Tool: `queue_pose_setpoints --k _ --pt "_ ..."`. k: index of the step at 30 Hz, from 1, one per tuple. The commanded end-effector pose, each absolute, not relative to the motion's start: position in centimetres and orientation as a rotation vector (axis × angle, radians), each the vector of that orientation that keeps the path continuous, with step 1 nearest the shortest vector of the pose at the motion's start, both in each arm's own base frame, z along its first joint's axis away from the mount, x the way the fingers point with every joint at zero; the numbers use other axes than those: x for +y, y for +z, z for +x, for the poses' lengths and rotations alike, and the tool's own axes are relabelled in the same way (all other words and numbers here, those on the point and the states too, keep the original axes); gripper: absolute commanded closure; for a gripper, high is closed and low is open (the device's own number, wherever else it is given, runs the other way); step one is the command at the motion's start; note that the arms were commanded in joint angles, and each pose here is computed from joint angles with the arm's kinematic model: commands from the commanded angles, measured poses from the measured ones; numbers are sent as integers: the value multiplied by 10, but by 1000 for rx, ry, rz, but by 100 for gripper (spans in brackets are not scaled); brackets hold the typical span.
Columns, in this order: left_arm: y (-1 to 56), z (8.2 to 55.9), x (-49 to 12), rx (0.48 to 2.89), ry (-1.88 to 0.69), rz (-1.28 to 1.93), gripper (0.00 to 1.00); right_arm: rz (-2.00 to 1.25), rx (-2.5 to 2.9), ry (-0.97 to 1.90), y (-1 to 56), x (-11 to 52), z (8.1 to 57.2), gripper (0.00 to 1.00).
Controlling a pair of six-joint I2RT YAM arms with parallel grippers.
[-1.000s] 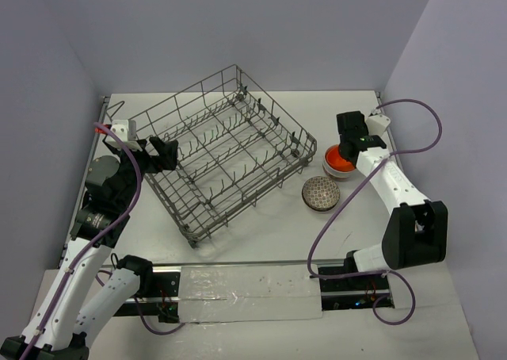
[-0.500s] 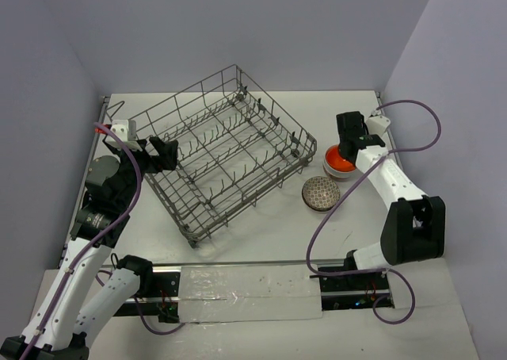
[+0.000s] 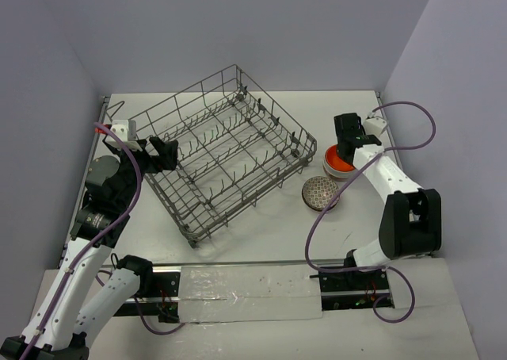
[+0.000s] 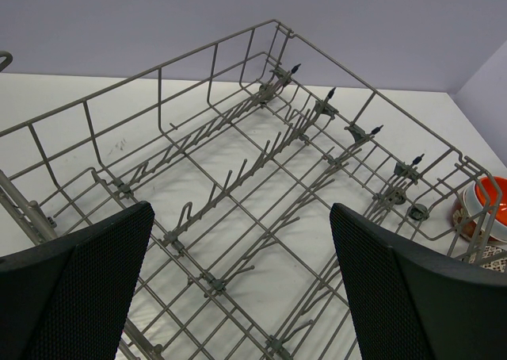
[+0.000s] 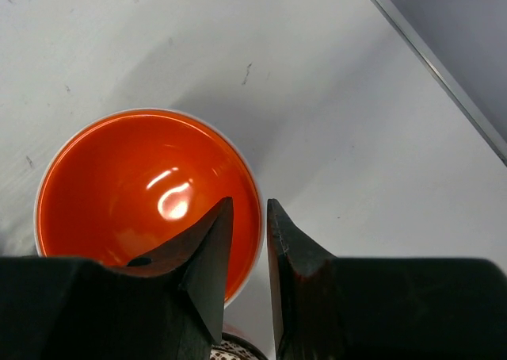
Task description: Load the bowls into the dish rack
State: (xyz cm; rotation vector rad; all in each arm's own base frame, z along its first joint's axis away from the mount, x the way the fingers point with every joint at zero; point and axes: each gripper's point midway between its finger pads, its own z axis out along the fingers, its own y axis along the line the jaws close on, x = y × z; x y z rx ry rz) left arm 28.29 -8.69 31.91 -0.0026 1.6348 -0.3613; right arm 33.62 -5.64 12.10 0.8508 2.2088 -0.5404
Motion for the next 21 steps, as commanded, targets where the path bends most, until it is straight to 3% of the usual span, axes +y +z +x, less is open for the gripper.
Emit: queue_pose_setpoints --k 1,11,17,21 --pt "326 282 -91 1601 -381 14 1 863 2183 -559 118 -61 343 68" --pt "328 281 -90 1596 -381 15 1 864 2194 -611 108 -66 345 73" --pt "327 281 -91 1599 -381 16 1 862 2175 -620 115 -68 345 92" --pt "328 281 -90 1596 -381 15 1 863 2160 -626 124 -69 345 100"
